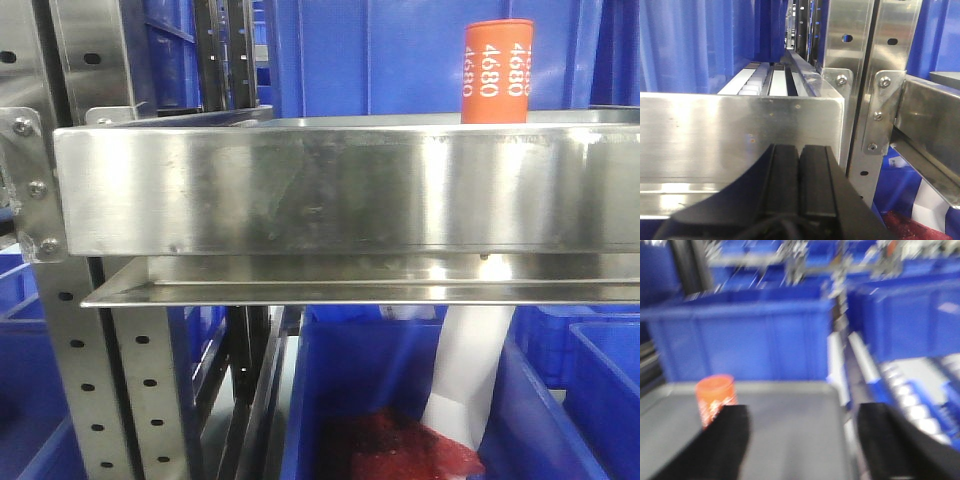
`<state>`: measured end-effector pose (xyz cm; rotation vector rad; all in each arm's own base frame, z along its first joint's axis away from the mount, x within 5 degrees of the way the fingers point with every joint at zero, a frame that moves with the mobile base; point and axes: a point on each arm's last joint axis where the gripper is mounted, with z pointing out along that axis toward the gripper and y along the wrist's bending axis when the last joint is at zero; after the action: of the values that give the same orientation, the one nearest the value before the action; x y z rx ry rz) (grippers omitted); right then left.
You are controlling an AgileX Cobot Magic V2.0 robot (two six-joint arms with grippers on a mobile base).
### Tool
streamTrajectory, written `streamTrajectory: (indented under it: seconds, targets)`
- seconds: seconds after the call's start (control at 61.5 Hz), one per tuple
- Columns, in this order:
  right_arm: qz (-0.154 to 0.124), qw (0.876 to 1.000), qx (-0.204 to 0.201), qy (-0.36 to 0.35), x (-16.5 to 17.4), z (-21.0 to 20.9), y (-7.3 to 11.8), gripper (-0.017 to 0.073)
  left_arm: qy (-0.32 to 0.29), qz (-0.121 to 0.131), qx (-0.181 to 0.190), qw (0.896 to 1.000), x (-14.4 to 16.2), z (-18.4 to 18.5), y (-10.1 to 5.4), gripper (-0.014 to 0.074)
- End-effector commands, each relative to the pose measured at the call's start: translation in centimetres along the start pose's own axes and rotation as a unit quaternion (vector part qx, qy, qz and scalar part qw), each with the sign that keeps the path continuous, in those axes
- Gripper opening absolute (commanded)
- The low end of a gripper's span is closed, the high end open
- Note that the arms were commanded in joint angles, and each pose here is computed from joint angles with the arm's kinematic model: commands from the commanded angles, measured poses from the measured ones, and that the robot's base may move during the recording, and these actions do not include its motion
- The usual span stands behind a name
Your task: Grab orange capacitor from left shelf to right conveyor
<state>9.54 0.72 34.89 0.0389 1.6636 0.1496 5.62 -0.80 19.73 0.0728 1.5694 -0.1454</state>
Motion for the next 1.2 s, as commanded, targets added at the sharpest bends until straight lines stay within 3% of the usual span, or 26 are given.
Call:
streamTrajectory:
  seconds: [0.0,0.163,0.293,0.618,0.878,1.187]
  targets:
    - [-0.001,0.999,-0.036,-0.026,-1.6,1.4,0.9,0.0625,-0.053,-0.002,0.002,0.999,-1.1,-0.2,0.0,-0.0127]
    - [-0.007,0.995,-0.104,0.007,-0.6,4.9,3.2,0.0625,-0.053,-0.002,0.002,0.999,-1.1,-0.2,0.0,-0.0127]
    - [-0.009,0.991,-0.132,0.002,0.1,7.5,4.7,0.0625,-0.053,-0.002,0.002,0.999,-1.1,-0.2,0.0,-0.0127]
    - [-0.007,0.991,-0.133,-0.004,3.3,14.1,6.1,0.0624,-0.053,-0.002,0.002,0.999,-1.1,-0.2,0.0,-0.0127]
    - [0.033,0.989,-0.138,-0.042,4.7,17.0,6.6,0.0624,-0.053,-0.002,0.002,0.999,-1.1,-0.2,0.0,-0.0127]
    - [0.040,0.991,-0.119,-0.046,6.9,19.5,5.9,0.0624,-0.053,-0.002,0.002,0.999,-1.1,-0.2,0.0,-0.0127]
